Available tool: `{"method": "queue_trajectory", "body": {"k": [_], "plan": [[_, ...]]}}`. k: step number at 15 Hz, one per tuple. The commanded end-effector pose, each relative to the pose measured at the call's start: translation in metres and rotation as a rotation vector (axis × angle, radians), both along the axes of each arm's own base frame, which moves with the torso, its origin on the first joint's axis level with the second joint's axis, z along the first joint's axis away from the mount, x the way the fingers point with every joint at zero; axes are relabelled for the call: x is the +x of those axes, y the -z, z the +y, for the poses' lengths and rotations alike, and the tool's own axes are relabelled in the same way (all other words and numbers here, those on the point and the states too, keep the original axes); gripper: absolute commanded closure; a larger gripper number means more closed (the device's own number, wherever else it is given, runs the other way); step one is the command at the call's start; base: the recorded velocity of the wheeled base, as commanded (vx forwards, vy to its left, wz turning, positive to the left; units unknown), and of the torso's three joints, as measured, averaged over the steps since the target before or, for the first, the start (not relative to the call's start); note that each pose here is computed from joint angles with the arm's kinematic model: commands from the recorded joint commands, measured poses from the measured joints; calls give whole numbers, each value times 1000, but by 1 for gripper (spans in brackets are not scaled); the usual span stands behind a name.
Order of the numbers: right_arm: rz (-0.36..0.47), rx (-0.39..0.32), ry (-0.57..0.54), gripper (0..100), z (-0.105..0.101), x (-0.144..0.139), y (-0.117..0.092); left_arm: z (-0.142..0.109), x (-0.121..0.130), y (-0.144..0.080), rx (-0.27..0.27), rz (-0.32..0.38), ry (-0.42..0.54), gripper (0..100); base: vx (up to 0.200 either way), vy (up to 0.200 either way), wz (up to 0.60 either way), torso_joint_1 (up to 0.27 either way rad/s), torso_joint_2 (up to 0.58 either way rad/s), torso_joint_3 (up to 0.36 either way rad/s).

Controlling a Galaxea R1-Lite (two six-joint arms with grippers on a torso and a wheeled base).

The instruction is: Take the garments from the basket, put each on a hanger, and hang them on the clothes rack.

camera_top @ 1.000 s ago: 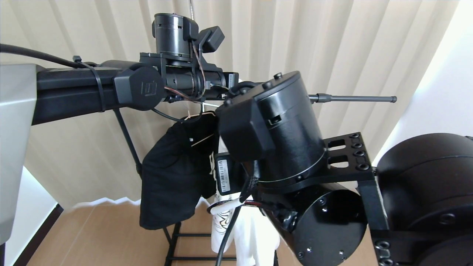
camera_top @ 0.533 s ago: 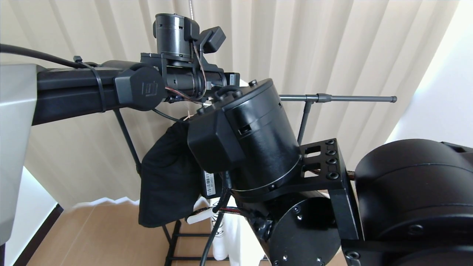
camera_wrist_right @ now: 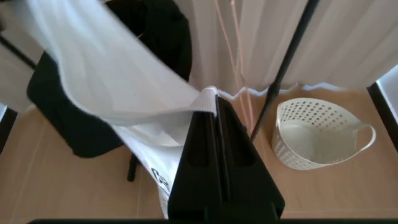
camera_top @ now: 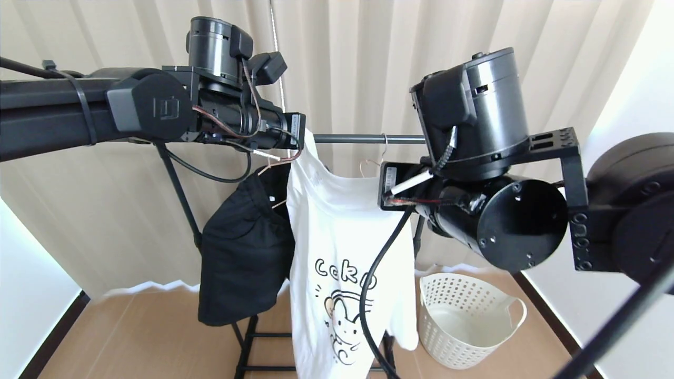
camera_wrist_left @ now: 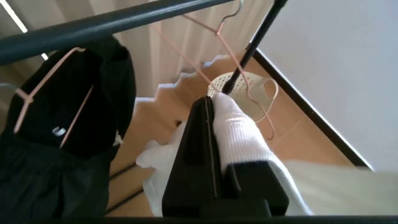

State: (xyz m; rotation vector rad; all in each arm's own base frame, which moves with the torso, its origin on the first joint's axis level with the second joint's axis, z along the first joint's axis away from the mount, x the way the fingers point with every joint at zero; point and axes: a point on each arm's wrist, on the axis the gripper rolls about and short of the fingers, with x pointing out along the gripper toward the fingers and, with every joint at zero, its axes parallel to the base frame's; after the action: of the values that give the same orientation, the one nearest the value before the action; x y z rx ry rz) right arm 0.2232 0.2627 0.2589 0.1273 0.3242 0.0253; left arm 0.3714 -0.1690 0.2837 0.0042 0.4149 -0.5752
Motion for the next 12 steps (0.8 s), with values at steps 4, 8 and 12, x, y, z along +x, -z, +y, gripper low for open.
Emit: {"method": "queue_trajectory", "body": {"k": [4,8,12], "plan": [[-35,36,120,100,9,68,1,22,-49,4,106,39,2,100,0,0,0,0,0,0],[-80,75,132,100,29,100,2,24,-101,33,220,120,59,100,0,0,0,0,0,0],[-84,59,132,100,44,120,19,-4,-125,47,231,148,142,100,0,0,0,0,0,0]]}}
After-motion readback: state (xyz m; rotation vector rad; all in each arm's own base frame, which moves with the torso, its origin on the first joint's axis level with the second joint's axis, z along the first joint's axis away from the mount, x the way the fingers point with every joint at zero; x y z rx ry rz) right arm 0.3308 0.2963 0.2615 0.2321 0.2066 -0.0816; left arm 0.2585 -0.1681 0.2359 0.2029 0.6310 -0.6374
